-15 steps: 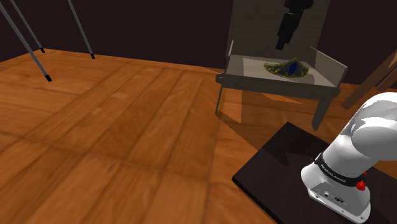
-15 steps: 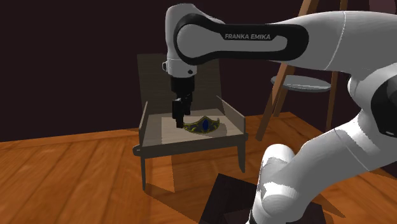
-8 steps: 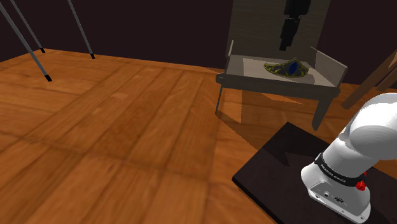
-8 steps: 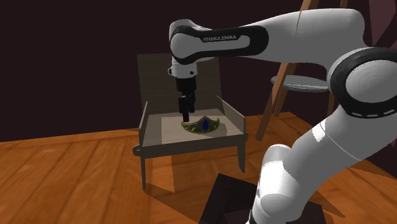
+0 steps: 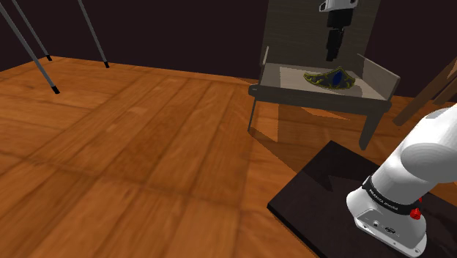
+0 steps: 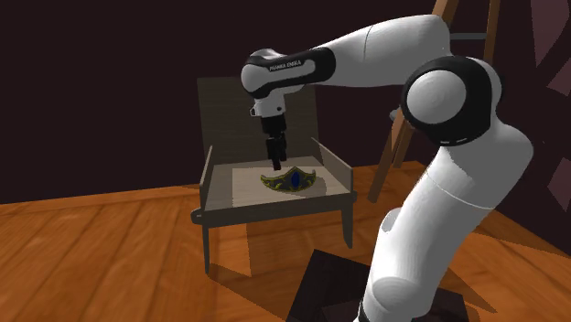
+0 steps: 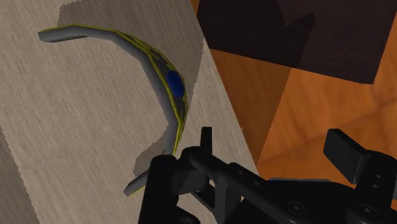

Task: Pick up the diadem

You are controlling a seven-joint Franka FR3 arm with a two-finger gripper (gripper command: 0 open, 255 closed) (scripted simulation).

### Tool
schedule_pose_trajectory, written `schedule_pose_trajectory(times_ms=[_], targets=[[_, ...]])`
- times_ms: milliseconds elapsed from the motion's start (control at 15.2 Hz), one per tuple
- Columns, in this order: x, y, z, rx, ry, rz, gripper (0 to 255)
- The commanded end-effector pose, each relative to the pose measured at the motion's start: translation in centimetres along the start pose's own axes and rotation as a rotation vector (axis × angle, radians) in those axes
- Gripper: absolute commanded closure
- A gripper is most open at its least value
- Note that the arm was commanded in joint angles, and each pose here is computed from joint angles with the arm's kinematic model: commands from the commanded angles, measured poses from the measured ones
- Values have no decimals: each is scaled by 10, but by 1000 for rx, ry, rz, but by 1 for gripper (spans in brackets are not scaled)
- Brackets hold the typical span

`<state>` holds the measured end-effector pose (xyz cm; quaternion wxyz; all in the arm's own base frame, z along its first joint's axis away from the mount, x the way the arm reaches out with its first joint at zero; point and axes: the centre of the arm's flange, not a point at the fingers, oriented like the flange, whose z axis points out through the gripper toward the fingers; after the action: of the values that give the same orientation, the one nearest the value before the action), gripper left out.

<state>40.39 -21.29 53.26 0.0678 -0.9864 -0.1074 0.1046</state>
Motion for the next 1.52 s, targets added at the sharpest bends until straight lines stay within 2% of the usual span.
schedule_pose_trajectory(times_ms=[0, 264, 726, 924, 990, 1452], targets=[[5, 31, 9, 21, -29, -4, 0], [13, 87, 27, 62, -85, -9, 0], [21, 93, 62, 62, -85, -9, 0], [21, 93, 65, 62, -85, -9, 0], [21, 93, 65, 62, -85, -9, 255], [21, 93, 65, 62, -85, -8, 255]])
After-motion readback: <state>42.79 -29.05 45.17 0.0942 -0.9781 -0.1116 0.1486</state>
